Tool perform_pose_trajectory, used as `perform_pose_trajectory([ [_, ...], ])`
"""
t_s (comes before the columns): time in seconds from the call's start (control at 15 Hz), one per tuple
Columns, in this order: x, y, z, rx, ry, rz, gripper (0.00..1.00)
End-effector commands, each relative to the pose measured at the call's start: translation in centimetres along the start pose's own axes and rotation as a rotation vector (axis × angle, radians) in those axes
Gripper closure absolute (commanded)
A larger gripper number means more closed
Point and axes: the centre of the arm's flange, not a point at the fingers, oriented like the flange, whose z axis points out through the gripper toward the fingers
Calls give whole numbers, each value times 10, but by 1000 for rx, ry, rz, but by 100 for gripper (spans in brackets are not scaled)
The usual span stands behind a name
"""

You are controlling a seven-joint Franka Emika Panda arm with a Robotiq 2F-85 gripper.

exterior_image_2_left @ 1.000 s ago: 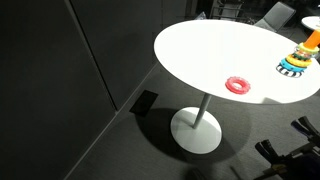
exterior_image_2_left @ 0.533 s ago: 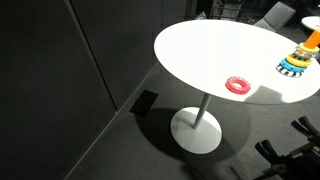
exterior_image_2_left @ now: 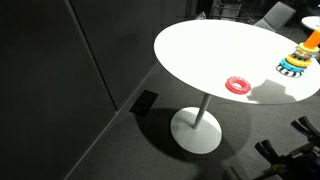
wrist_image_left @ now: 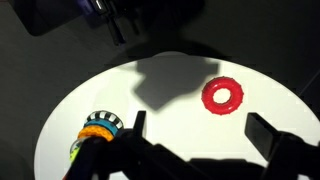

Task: Place the stack on top of the red ring

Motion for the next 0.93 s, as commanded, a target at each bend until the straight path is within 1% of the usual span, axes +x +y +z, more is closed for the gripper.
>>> perform_pose_trajectory([
  [0.0,2,2,4,-4,-6,4,0],
  [0.47,4,3,7,-5,-11,7,0],
  [0.6,12,-1,15,-19,-9,51,0],
  [0.87,30,-12,37,-11,-5,121,0],
])
